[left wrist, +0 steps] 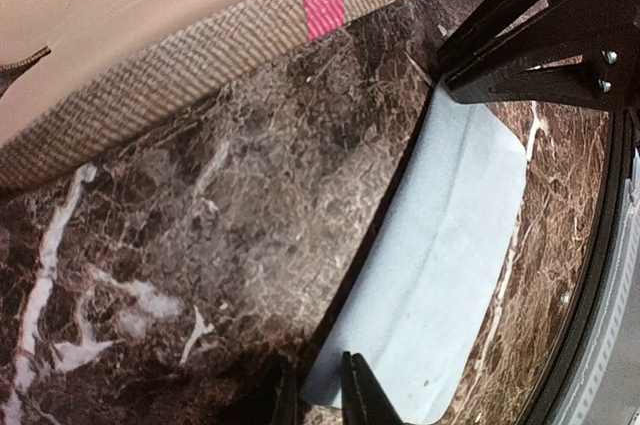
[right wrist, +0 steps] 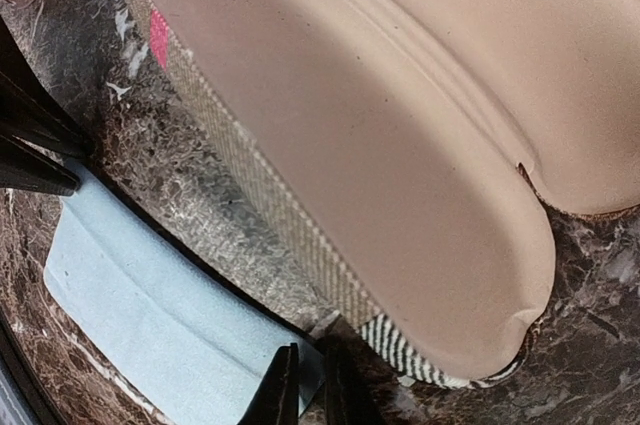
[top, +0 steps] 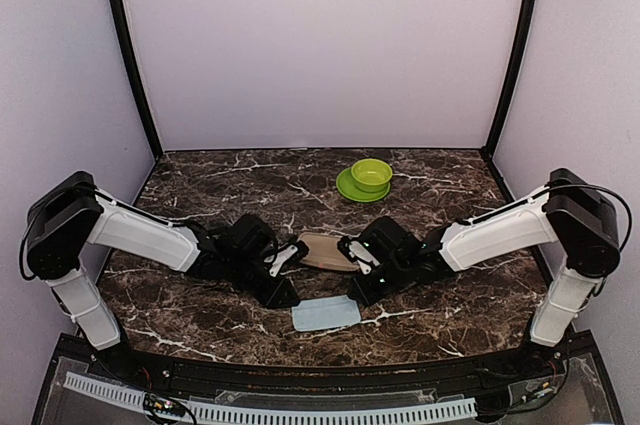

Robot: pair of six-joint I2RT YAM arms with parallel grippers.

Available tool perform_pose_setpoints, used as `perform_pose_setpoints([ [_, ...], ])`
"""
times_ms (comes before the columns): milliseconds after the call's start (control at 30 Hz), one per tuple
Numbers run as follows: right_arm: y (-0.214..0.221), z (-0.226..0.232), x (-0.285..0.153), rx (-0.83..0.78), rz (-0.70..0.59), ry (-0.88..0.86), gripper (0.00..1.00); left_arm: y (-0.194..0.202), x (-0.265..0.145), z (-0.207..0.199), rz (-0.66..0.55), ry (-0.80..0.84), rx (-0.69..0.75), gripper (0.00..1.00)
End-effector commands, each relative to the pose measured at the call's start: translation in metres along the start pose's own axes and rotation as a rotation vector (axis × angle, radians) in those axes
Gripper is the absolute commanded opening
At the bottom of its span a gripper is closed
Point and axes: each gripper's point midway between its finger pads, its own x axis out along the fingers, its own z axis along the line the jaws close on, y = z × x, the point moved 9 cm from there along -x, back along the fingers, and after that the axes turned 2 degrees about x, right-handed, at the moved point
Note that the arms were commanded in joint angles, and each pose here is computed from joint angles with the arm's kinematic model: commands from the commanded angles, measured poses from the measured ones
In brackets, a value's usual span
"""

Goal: Organize the sunglasses
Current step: Pick up the folded cleaning cloth from the center of the board.

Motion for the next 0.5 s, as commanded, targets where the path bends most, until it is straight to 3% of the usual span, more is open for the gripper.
perform_pose_setpoints([
  [0,-0.003,0.004,0.002,0.001,-0.002,-0.014,0.11,-0.002,0.001,-0.003,0.007,0.017,0.016,0.14],
  [267,-0.008,0.008,-0.006,0.015,-0.041,-0.032,0.01,-0.008,-0.005,-0.006,-0.013,0.012,0.018,0.0],
  [467,-0.013,0.012,-0.017,0.017,-0.095,-0.069,0.0,-0.018,-0.014,-0.01,-0.039,0.001,0.027,0.0],
])
